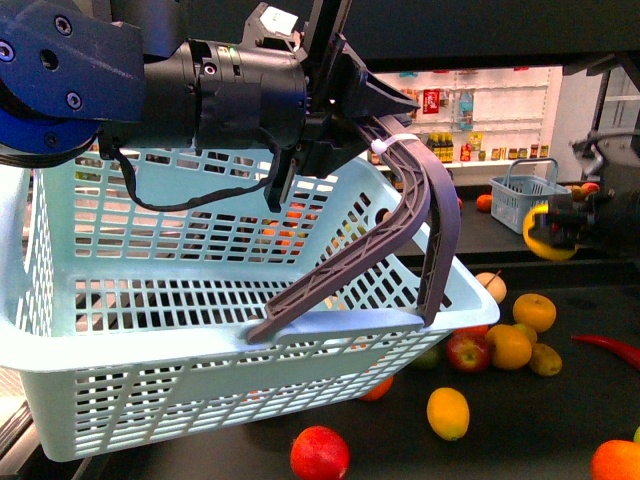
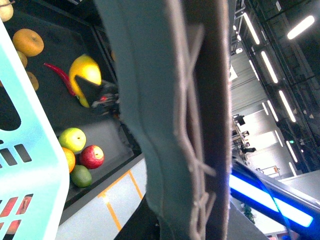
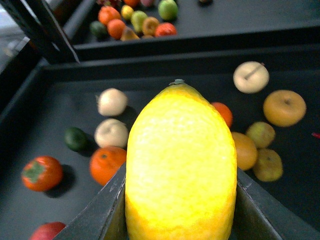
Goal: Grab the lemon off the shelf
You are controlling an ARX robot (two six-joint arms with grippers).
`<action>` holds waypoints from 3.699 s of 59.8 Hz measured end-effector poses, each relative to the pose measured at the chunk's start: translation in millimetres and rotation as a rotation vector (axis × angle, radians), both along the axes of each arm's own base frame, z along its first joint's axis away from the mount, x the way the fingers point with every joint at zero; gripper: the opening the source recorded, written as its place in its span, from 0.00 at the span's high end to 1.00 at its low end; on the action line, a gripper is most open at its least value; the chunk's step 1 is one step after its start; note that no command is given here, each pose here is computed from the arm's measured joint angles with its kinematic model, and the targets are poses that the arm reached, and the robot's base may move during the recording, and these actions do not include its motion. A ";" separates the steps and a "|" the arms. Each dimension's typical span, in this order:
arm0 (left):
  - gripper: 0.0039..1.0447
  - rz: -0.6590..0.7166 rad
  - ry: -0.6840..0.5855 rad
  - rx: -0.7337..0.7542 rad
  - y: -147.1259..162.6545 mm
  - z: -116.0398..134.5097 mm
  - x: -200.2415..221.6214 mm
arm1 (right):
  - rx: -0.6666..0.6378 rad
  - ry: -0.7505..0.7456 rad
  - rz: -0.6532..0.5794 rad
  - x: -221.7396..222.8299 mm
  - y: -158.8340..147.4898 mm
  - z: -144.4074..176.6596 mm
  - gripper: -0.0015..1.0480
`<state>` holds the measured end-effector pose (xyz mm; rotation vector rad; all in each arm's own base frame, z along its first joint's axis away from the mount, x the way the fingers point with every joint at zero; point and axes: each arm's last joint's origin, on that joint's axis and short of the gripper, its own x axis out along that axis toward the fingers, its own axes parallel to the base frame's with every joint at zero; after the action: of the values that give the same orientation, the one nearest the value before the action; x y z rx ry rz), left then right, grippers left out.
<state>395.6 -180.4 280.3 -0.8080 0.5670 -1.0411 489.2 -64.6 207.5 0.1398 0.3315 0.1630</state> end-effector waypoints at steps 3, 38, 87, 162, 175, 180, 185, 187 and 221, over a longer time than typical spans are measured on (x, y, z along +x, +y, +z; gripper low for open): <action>0.92 0.000 0.000 0.000 0.2 0.0 0.1 | 0.036 -0.020 0.021 -7.4 4.7 15.2 0.56; 0.92 0.000 0.000 0.000 0.2 0.0 0.1 | 0.286 0.026 0.320 -65.1 107.4 40.3 0.56; 0.92 0.000 0.003 0.001 0.1 -0.7 0.3 | 0.283 -0.044 0.243 -49.2 108.1 33.1 0.07; 0.92 0.002 0.004 0.001 0.0 -1.3 0.6 | -0.222 0.479 -0.081 70.1 94.3 -260.2 0.07; 0.92 0.000 0.004 0.001 0.0 -1.3 0.6 | -0.240 0.505 -0.104 90.9 94.6 -276.8 0.07; 0.92 0.000 0.004 0.001 -0.2 -1.3 0.5 | -0.242 0.517 -0.104 95.8 95.1 -280.6 0.07; 0.92 0.001 0.004 0.001 0.0 -1.3 0.6 | -0.249 0.521 -0.109 96.5 97.0 -287.1 0.07; 0.92 0.002 0.004 0.001 0.0 -1.3 0.6 | -0.249 0.519 -0.109 96.8 97.3 -287.9 0.07; 0.92 0.001 0.005 0.001 0.0 -1.3 0.6 | -0.213 0.471 -0.108 103.2 99.1 -273.1 0.33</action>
<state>396.2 -180.4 279.0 -0.8099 0.5710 -1.0384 592.4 34.5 -65.6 -0.0174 0.8052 -0.0153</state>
